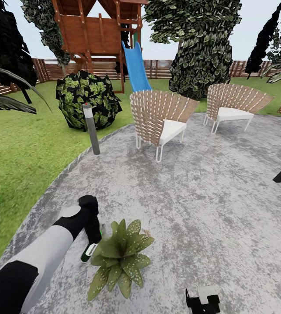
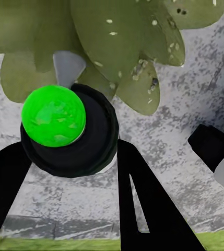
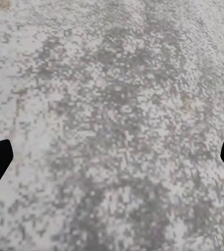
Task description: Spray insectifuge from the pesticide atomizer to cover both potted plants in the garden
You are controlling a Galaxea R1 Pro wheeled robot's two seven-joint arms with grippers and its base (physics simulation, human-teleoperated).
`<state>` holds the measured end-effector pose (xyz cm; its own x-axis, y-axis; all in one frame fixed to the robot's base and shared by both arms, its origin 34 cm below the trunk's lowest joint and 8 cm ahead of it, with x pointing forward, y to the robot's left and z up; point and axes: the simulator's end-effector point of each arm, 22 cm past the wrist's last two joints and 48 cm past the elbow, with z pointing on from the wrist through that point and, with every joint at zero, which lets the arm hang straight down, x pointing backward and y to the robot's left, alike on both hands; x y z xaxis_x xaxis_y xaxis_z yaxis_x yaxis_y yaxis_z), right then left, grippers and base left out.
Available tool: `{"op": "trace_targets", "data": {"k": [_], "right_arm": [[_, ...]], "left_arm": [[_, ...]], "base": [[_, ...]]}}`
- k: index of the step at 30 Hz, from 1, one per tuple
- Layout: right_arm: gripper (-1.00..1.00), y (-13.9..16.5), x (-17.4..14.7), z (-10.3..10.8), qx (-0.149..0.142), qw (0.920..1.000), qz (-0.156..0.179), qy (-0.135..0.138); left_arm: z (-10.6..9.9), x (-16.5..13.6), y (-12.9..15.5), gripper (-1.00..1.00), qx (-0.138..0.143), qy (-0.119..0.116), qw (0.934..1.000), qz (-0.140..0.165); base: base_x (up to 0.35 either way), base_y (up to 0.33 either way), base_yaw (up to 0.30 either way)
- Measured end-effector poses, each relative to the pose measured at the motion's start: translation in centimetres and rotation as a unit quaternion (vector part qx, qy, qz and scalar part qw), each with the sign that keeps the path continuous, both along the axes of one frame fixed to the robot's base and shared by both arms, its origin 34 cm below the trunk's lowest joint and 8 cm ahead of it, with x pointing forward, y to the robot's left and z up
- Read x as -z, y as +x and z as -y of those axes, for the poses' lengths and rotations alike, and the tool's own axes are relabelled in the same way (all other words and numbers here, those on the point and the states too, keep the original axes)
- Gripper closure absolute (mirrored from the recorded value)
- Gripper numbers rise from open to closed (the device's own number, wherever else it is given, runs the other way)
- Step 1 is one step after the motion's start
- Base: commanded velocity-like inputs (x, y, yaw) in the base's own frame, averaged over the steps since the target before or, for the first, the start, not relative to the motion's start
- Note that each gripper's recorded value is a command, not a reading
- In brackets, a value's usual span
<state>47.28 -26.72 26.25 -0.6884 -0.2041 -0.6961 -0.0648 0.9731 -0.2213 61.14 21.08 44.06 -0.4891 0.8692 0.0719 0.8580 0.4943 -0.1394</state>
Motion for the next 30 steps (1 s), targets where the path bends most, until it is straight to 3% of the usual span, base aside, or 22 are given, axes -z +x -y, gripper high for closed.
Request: {"op": "trace_targets", "data": {"k": [5,9,11,14,18,28,30], "right_arm": [[-1.0,0.0,0.0,0.0,0.0,1.0,0.0,0.0],[-1.0,0.0,0.0,0.0,0.0,1.0,0.0,0.0],[-1.0,0.0,0.0,0.0,0.0,1.0,0.0,0.0],[-1.0,0.0,0.0,-0.1,0.0,1.0,0.0,0.0],[-1.0,0.0,0.0,-0.1,-0.001,1.0,0.0,0.001],[-1.0,0.0,0.0,0.0,-0.001,1.0,0.0,0.0],[-1.0,0.0,0.0,0.0,-0.001,1.0,0.0,0.001]], "left_arm": [[-0.8,0.5,-0.1,1.0,0.001,0.009,1.0,0.003],[-5.4,1.1,-0.1,1.0,-0.017,0.039,0.999,0.01],[-6.6,1.1,0.0,1.0,-0.026,0.044,0.9986,0.011],[-6.5,1.1,0.0,1.0,-0.035,0.037,0.9986,0.011],[-5.1,0.6,0.4,1.0,-0.053,0.006,0.9985,0.013],[-5.5,1.3,-0.4,1.0,-0.058,0.011,0.9982,0.002],[-6.0,2.4,-1.9,1.0,-0.069,0.01,0.9975,-0.012]], "base": [[0.0,0.0,0.0],[0.0,0.0,0.0],[0.0,0.0,0.0],[0.0,0.0,0.0],[0.0,0.0,0.0],[0.081,0.0,0.0],[0.003,0.0,0.0]]}}
